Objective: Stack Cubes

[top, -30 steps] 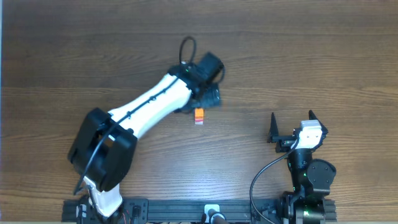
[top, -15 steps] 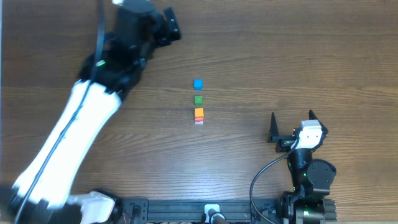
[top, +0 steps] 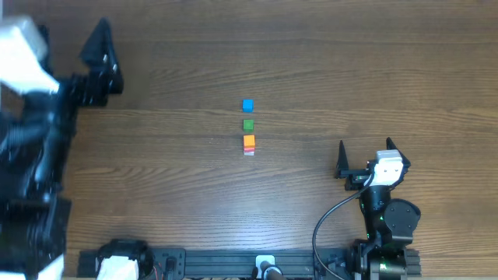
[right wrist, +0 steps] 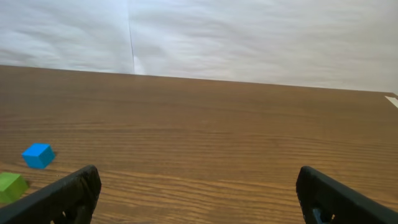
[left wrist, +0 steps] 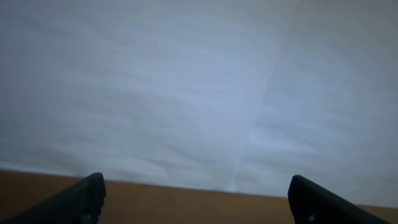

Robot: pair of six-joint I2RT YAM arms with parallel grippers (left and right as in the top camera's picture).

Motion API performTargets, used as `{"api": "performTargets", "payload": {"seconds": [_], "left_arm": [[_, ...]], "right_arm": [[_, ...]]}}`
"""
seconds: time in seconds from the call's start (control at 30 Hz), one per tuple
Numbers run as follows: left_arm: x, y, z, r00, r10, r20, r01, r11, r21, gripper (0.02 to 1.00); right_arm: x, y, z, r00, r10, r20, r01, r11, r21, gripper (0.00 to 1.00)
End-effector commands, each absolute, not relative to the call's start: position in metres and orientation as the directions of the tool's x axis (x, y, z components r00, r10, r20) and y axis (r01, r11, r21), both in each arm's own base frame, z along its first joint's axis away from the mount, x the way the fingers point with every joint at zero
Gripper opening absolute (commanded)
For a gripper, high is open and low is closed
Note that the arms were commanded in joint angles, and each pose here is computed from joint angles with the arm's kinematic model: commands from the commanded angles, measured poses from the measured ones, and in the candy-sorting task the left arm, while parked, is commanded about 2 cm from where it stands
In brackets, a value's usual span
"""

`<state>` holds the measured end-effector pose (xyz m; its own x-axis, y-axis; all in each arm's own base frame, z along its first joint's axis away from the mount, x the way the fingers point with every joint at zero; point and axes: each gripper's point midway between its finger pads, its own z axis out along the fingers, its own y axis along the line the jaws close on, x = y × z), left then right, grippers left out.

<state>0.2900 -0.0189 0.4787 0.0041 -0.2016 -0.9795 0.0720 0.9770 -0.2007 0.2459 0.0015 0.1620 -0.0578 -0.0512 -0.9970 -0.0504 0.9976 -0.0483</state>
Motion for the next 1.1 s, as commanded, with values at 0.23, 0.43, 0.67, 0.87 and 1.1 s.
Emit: {"api": "performTargets", "payload": {"seconds": [0.23, 0.43, 0.67, 0.87, 1.1], "left_arm": [[0.229, -0.027, 0.393, 0.136, -0.117, -0.984, 0.206, 0.975, -0.088, 0.967], [0.23, -0.03, 0.328, 0.13, -0.12, -0.984, 0.217, 0.972, -0.09, 0.978], [0.234, -0.036, 0.277, 0.183, -0.125, -0.975, 0.25, 0.965, -0.076, 0.996], [0.236, -0.046, 0.242, 0.156, -0.132, -0.979, 0.287, 0.954, -0.083, 0.996], [0.237, -0.047, 0.213, 0.119, -0.132, -0.984, 0.291, 0.952, -0.092, 0.996]], "right_arm": [[0.246, 0.002, 0.159, -0.06, -0.055, -0.997, -0.053, 0.997, -0.052, 0.993], [0.246, 0.002, 0.159, -0.06, -0.055, -0.997, -0.053, 0.997, -0.052, 0.991], [0.246, 0.002, 0.159, -0.06, -0.055, -0.997, -0.053, 0.997, -0.052, 0.993], [0.246, 0.002, 0.159, -0.06, -0.055, -0.997, -0.053, 0.997, -0.052, 0.991], [0.246, 0.002, 0.159, -0.06, -0.055, -0.997, -0.053, 0.997, -0.052, 0.993]]}}
